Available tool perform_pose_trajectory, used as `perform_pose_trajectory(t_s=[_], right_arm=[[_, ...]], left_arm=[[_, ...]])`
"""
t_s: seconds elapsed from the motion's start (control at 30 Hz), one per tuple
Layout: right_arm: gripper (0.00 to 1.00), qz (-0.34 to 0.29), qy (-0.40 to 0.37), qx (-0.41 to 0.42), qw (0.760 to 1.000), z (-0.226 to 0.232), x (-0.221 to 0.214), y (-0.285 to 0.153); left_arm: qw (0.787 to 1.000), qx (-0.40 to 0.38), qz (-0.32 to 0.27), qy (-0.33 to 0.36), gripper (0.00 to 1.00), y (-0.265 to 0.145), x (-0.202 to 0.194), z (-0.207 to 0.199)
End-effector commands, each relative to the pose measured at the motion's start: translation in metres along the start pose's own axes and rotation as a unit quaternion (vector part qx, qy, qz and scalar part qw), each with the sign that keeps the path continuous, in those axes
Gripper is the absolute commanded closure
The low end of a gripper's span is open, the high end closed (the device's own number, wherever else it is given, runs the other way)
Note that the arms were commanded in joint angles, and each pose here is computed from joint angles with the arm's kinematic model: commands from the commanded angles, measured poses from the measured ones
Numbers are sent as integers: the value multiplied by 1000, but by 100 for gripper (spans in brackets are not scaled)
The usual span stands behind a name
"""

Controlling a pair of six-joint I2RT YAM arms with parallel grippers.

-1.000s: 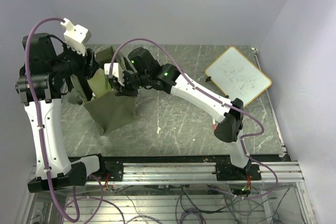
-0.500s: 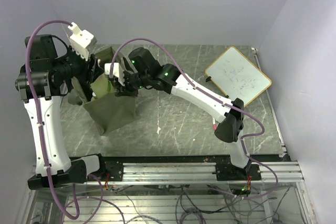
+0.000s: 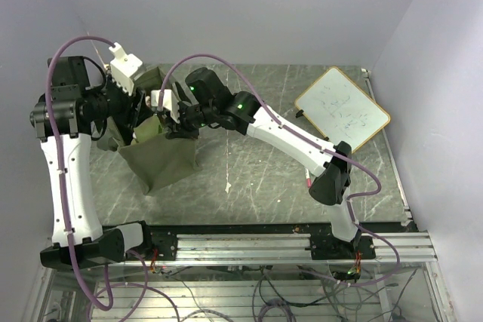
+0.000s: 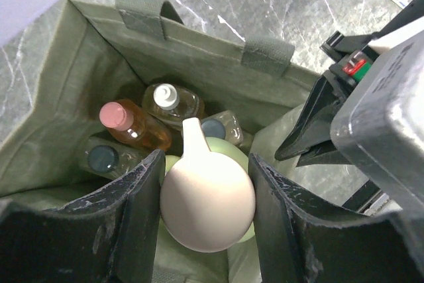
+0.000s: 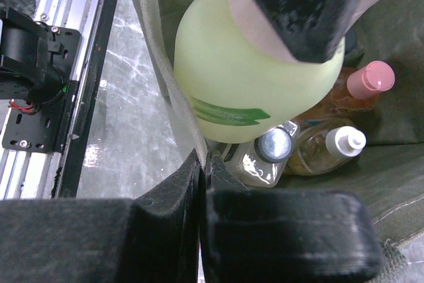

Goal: Place the personal care products into the canvas bag
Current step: Place the care product in the canvas bag.

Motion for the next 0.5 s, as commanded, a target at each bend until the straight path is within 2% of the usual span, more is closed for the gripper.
perform_pose_trajectory(t_s=[0.0,0.47], right_arm=[[100,-80,-41,2,996,14,62,-35],[100,-104,-46,3,994,16,78,-43]], left_arm=[[998,-23,-58,4,93,-5,19,-14],[999,-48,-12,-2,93,5,-8,-19]])
Point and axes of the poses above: each gripper's point midway between its finger pads, its own y axis out along the fingers, its own z axis along the line the jaws close on, x = y × z, the point moved 1 cm from there along -y, back along the fingers, and after that the axes turned 9 degrees about y, right-handed, at the moved point
